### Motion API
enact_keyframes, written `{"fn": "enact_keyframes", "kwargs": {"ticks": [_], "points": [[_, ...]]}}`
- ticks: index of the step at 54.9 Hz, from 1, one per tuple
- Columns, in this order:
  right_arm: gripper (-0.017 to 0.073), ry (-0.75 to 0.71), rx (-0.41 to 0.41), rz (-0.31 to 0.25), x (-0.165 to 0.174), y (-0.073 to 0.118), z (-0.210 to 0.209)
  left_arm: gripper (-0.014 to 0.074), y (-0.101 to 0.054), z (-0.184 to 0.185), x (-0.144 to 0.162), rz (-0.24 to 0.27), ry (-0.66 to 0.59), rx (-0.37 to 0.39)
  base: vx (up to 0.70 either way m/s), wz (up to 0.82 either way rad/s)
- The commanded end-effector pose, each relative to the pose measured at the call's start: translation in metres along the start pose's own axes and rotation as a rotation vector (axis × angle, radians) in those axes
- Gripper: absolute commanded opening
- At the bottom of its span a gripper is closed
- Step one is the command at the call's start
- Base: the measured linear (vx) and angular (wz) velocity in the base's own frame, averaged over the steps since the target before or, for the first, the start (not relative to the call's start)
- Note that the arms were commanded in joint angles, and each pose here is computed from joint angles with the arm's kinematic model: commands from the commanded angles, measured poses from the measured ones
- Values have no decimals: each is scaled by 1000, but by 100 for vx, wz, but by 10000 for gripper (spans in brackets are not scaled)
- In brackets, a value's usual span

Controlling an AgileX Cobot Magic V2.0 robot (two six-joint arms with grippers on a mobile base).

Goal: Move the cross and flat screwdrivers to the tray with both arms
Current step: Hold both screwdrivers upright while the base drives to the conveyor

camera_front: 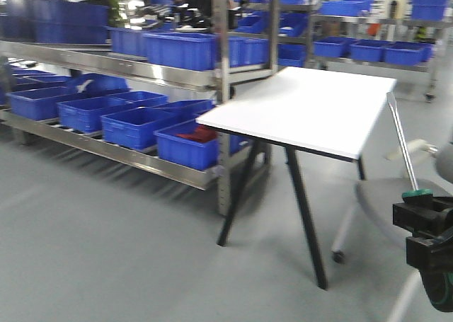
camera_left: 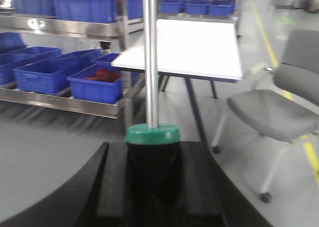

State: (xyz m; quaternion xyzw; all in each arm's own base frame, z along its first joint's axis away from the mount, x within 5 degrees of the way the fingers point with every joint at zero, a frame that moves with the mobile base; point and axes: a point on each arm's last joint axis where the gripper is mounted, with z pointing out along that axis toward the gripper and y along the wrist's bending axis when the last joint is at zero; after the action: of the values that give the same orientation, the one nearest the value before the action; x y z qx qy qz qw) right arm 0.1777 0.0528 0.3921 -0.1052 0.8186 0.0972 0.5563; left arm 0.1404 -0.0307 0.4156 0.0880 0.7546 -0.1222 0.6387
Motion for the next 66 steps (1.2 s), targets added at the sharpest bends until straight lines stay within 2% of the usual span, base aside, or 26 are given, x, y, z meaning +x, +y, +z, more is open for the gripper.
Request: {"fn": "enact_keyframes", "kwargs": {"ticks": [1,66], "points": [[-8,-127,4,-13,-18,0,-9,1,1,-5,-15,-27,-104,-21,61,51],[-8,-96,4,-13,-15,0,-9,1,0,-5,-15,-26,-100,-15,59,63]]}}
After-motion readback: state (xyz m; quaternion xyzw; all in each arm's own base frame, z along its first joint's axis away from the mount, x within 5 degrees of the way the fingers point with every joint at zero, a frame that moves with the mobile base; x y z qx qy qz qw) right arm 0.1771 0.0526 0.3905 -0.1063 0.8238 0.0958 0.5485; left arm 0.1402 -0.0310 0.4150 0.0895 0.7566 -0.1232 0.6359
